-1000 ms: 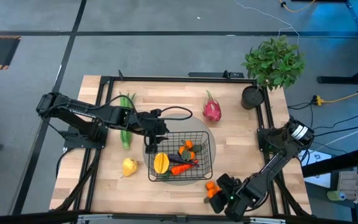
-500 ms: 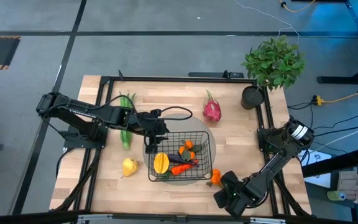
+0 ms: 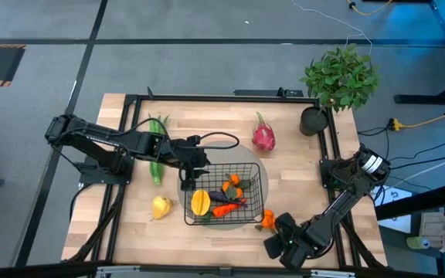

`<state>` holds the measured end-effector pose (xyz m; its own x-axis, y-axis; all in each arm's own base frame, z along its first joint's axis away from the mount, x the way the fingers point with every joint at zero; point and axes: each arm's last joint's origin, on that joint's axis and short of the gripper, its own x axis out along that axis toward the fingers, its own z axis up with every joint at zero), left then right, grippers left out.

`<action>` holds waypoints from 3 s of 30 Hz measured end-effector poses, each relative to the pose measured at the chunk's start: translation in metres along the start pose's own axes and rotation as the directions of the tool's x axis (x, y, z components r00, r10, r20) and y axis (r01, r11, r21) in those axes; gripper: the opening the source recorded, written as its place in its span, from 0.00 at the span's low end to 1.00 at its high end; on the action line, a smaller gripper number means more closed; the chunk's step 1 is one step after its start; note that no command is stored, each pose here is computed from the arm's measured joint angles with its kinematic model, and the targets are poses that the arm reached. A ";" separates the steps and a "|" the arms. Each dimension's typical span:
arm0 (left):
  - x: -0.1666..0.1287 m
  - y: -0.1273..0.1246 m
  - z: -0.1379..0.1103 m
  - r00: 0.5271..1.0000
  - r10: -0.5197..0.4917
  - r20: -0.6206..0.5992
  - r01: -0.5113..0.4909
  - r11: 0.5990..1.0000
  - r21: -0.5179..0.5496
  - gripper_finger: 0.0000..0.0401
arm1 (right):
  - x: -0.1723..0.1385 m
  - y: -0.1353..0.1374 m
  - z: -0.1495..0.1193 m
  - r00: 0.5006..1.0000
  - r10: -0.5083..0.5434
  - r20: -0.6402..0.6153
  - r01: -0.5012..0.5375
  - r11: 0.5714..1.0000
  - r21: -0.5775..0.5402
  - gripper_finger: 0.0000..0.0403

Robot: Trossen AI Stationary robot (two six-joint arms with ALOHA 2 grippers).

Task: Build produce basket
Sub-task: Put the tangerines into the wire basket

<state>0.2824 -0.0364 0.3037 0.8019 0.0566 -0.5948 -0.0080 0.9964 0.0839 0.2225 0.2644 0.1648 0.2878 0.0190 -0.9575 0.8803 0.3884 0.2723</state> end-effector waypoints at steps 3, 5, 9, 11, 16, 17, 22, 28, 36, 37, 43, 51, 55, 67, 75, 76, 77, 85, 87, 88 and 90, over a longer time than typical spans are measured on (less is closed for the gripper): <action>0.000 0.000 0.000 1.000 0.000 0.000 0.000 1.000 0.000 0.34 | 0.000 0.002 0.002 0.997 0.041 0.065 -0.042 0.999 0.008 0.33; 0.000 0.000 0.000 1.000 0.000 0.000 0.000 1.000 0.000 0.34 | 0.000 0.002 0.004 0.997 0.039 0.070 -0.042 0.999 0.033 0.33; 0.000 0.000 0.000 1.000 0.000 0.000 0.000 1.000 0.000 0.34 | 0.001 0.003 0.005 0.997 0.035 0.068 -0.038 0.999 0.038 0.33; 0.000 0.000 0.000 1.000 0.000 0.000 0.000 1.000 -0.001 0.34 | 0.001 0.003 0.005 0.997 0.035 0.068 -0.038 0.999 0.040 0.33; 0.000 0.000 0.000 1.000 0.000 0.000 0.000 1.000 0.000 0.34 | 0.009 0.003 0.005 0.999 0.004 0.051 -0.006 0.999 0.043 0.33; 0.000 0.000 0.000 1.000 0.000 0.000 0.000 1.000 0.000 0.34 | 0.012 0.003 0.004 0.999 0.001 0.049 -0.003 0.999 0.043 0.32; 0.000 0.000 0.000 1.000 0.000 0.002 0.000 1.000 -0.001 0.34 | 0.021 0.004 0.004 0.998 -0.002 0.070 -0.002 0.998 0.055 0.32; 0.000 0.000 0.000 1.000 0.001 0.003 -0.001 1.000 -0.001 0.34 | 0.021 0.004 0.005 0.995 0.011 0.101 -0.023 0.994 0.111 0.32; 0.000 0.000 0.000 1.000 0.000 0.003 0.000 1.000 -0.001 0.34 | 0.021 0.004 0.006 0.989 0.019 0.144 -0.048 0.978 0.204 0.32; 0.000 0.000 0.000 1.000 0.000 0.003 0.000 1.000 -0.001 0.34 | 0.021 0.004 0.007 0.989 0.018 0.145 -0.049 0.976 0.213 0.32; 0.000 0.000 0.000 1.000 0.000 0.003 0.000 1.000 0.000 0.34 | 0.021 0.003 0.007 0.989 0.007 0.150 -0.043 0.970 0.237 0.32; 0.000 0.000 0.000 1.000 0.000 0.003 0.000 1.000 0.000 0.34 | 0.021 0.001 0.008 0.987 -0.007 0.158 -0.030 0.972 0.233 0.32; 0.000 0.000 0.000 1.000 0.000 0.003 0.000 1.000 0.000 0.34 | 0.021 0.000 0.008 0.986 -0.017 0.163 -0.022 0.973 0.231 0.28; 0.011 -0.002 -0.005 0.999 0.002 -0.041 -0.001 1.000 0.008 0.34 | 0.020 -0.003 0.009 0.983 -0.046 0.177 0.012 0.981 0.193 0.01; 0.025 -0.004 -0.008 0.997 0.003 -0.079 -0.002 1.000 0.015 0.34 | 0.009 -0.001 0.008 0.994 -0.038 0.104 0.020 0.987 0.161 0.00; 0.024 -0.004 -0.008 0.997 0.003 -0.076 -0.002 1.000 0.015 0.34 | 0.006 0.000 0.008 0.995 -0.032 0.099 0.018 0.989 0.145 0.00; 0.024 -0.004 -0.006 0.998 0.002 -0.057 -0.002 1.000 0.011 0.34 | 0.002 0.001 0.008 0.996 -0.029 0.088 0.018 0.992 0.124 0.00; 0.007 -0.002 -0.001 1.000 -0.002 -0.011 0.002 1.000 0.005 0.34 | -0.068 0.015 0.016 0.980 -0.177 0.095 0.174 0.984 0.038 0.00; 0.004 -0.003 0.000 1.000 -0.006 0.000 0.006 1.000 0.006 0.34 | -0.089 0.015 0.020 0.960 -0.259 0.106 0.254 0.966 0.054 0.00; 0.003 -0.004 -0.001 1.000 -0.008 -0.004 0.008 1.000 0.008 0.34 | -0.100 0.015 0.022 0.950 -0.290 0.117 0.284 0.957 0.064 0.00; 0.003 -0.005 -0.001 1.000 -0.013 -0.007 0.013 1.000 0.013 0.34 | -0.119 0.015 0.027 0.932 -0.331 0.146 0.324 0.943 0.071 0.00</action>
<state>0.2845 -0.0415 0.3007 0.7977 0.0445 -0.6014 0.0098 0.9962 0.0866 0.2113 0.2430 0.2849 0.0320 -0.2448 -0.9690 0.9506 0.3071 -0.0462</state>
